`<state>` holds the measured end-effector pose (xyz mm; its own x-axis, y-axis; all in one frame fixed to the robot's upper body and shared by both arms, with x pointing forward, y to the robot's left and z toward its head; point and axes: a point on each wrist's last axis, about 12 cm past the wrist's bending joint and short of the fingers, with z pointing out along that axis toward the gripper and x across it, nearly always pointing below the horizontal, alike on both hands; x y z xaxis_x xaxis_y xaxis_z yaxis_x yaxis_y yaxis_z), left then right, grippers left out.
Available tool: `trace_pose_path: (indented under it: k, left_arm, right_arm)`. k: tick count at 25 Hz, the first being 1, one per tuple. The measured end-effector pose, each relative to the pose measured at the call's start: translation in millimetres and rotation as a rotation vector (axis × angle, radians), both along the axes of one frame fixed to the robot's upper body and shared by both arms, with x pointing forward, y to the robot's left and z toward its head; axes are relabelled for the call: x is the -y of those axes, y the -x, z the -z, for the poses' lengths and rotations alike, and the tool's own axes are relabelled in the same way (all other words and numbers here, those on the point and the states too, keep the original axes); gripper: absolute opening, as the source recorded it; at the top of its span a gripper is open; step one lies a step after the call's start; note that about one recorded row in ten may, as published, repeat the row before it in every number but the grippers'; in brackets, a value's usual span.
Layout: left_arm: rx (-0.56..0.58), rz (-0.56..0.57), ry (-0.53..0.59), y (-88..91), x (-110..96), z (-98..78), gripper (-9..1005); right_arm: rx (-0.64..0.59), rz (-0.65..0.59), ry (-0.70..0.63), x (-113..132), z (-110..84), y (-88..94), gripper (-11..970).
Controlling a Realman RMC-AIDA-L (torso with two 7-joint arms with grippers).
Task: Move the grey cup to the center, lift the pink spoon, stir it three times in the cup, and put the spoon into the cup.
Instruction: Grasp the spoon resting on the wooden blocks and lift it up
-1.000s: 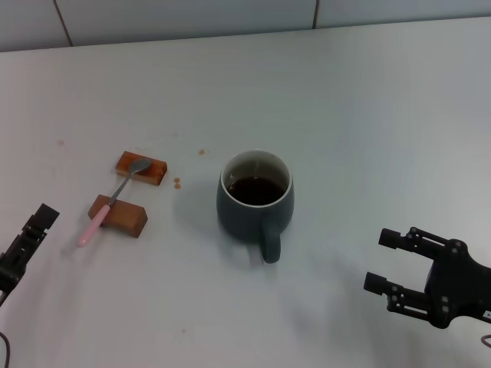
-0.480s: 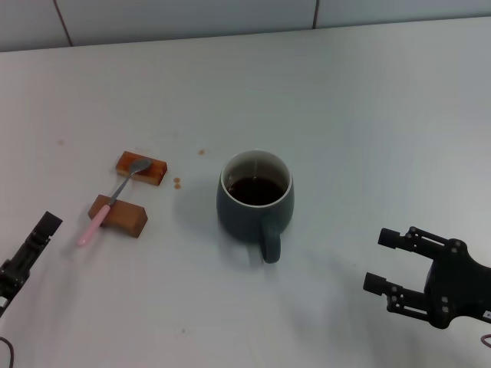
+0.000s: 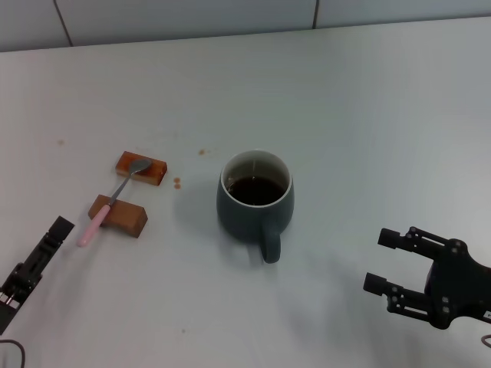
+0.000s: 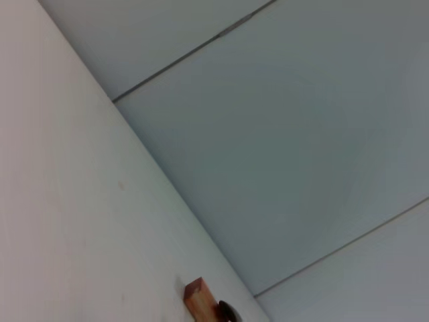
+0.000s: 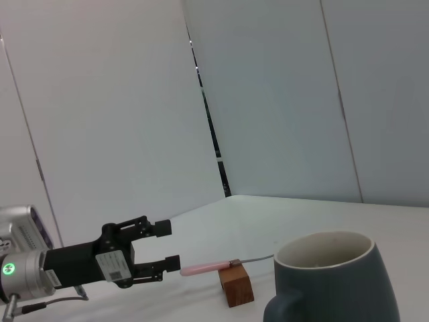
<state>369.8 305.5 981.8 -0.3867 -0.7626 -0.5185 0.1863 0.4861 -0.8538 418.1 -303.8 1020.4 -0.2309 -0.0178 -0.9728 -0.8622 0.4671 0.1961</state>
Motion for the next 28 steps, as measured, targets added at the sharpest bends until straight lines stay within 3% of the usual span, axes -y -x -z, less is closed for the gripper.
trace_pose_path:
  k: [28]
  left_arm:
    - [-0.048, 0.005, 0.014, -7.1, 2.9, 4.2, 799]
  right_arm:
    - [-0.001, -0.002, -0.001, -0.5, 0.0, -0.3, 744]
